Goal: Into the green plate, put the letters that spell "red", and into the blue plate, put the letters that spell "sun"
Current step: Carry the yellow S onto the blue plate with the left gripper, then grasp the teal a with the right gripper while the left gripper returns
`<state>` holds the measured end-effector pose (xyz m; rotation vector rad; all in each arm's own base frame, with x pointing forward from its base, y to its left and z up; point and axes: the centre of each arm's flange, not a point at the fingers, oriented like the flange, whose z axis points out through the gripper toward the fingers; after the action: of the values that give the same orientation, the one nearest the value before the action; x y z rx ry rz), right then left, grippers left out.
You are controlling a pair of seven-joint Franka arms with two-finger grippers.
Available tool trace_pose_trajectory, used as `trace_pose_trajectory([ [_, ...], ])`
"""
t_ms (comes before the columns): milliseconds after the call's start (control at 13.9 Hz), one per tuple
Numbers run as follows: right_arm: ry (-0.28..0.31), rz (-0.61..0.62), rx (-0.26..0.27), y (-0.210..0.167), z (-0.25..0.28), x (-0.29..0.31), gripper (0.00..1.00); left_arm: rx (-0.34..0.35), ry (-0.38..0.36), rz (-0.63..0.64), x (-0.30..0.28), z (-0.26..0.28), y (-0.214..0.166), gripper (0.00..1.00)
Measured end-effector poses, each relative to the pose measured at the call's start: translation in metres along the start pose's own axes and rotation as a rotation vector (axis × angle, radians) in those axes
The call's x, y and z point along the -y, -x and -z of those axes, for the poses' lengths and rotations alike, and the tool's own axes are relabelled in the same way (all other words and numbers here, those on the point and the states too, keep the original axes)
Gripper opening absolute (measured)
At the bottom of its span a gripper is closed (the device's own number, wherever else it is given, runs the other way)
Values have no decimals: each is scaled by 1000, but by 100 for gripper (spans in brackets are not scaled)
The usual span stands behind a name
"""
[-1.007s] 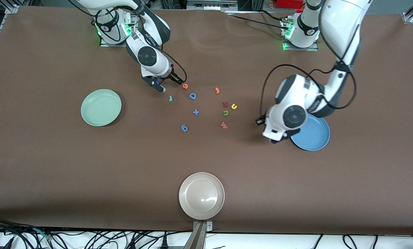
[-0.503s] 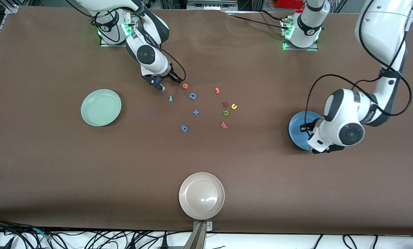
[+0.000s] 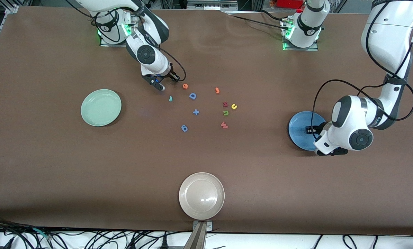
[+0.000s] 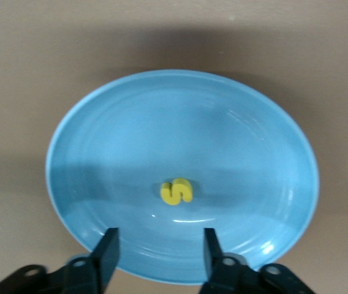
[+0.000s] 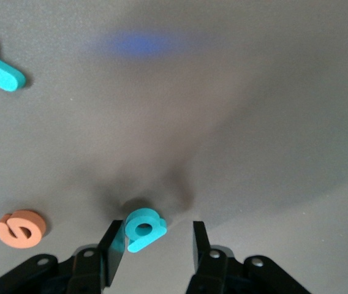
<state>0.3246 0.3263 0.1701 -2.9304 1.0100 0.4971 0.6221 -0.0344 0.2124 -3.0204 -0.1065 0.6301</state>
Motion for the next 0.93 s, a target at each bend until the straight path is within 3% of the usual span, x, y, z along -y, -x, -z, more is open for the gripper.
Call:
trace_pose_trajectory([
  [216,-37,0,-6,-1,1,4,56,-2,-4,-11,-21,3,4,99],
  [503,-63,0,-8,-1,2,7,59,15,67,44,-89,14,24,100],
  [719,-73,3,5,2,-7,8,59,15,94,-28,-156,23,49,100],
  [935,-82,2,11,3,-10,9,58,-60,112,-110,-222,25,69,100],
])
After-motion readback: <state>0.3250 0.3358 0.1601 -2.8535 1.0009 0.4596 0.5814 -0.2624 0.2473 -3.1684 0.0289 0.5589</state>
